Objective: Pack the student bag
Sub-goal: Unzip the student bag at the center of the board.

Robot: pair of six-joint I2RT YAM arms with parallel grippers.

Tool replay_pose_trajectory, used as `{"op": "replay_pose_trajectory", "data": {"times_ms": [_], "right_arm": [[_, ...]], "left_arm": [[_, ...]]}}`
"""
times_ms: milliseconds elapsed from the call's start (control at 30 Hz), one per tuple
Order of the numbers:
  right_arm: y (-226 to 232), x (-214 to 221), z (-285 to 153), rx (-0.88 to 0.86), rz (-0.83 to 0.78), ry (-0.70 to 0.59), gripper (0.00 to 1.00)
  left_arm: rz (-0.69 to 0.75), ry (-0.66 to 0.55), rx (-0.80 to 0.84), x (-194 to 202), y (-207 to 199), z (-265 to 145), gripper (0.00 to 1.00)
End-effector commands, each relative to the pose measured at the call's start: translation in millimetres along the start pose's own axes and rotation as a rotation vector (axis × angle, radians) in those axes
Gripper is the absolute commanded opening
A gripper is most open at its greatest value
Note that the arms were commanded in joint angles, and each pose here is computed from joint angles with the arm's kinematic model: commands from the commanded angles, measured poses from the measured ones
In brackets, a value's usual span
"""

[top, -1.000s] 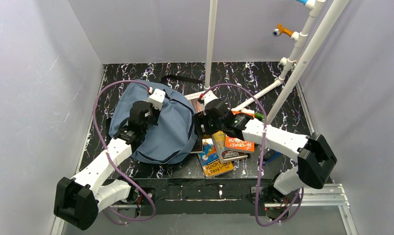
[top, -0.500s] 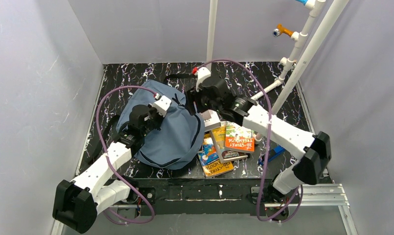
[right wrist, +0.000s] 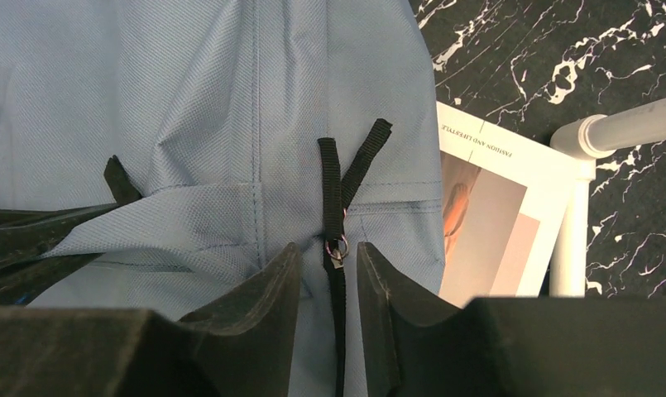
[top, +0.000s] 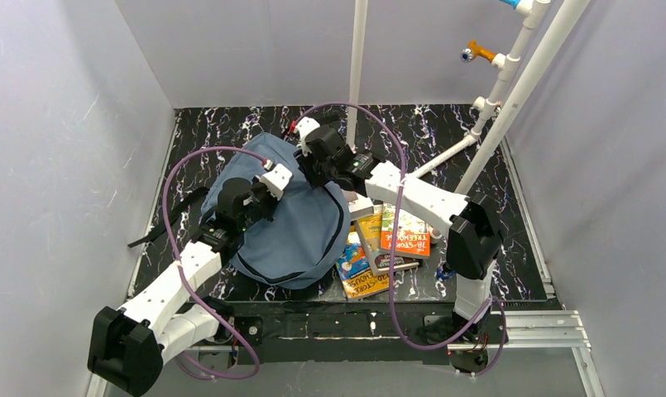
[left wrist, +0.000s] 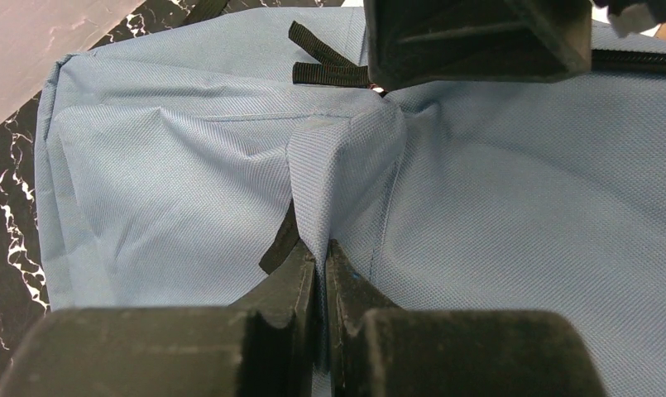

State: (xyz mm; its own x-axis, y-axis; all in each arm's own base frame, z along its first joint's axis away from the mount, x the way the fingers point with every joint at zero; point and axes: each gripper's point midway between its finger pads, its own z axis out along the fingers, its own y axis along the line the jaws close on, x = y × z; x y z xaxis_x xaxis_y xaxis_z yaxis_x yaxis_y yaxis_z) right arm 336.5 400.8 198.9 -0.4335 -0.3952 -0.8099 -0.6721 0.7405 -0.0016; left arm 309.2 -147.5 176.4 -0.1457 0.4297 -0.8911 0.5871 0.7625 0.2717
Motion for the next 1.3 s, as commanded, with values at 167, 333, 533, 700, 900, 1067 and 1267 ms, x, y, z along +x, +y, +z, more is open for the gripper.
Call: {"op": "replay_pose_trajectory", "data": {"times_ms": [167,333,533,700,900,1067,1267], "right_arm": [[-0.3,-22.2,11.9,0.003,-0.056,-0.055,0.38],[-1.3,-13.9,28.5,0.016,-0.079,-0.024,0.39],[-4.0,-4.4,41.6,0.038,-0.099,0.004,0.42],[-9.0,5.0,48.8,0.062,-0.132,0.030,0.43],[-7.1,9.8,48.0,0.051,-0.114,0.027,0.25],[-5.4,-9.7,33.3,0.049,-0.049,-0.048,0.01],[-13.2,-32.6,11.6,0.098,0.084,-0.166,0.01]], "left_arm": [[0.025,-0.122,-0.006,-36.7,4.7,-2.0,0.00],[0.024,-0.120,-0.004,-36.1,3.8,-1.5,0.00],[0.025,-0.121,-0.006,-36.6,4.2,-1.6,0.00],[0.024,-0.120,-0.008,-37.0,4.2,-1.4,0.00],[0.008,-0.104,-0.054,-35.3,12.5,-1.1,0.00],[-0.035,-0.038,-0.198,-25.1,37.0,0.2,0.00],[-0.056,0.061,-0.363,-10.1,65.0,-1.3,0.00]]}}
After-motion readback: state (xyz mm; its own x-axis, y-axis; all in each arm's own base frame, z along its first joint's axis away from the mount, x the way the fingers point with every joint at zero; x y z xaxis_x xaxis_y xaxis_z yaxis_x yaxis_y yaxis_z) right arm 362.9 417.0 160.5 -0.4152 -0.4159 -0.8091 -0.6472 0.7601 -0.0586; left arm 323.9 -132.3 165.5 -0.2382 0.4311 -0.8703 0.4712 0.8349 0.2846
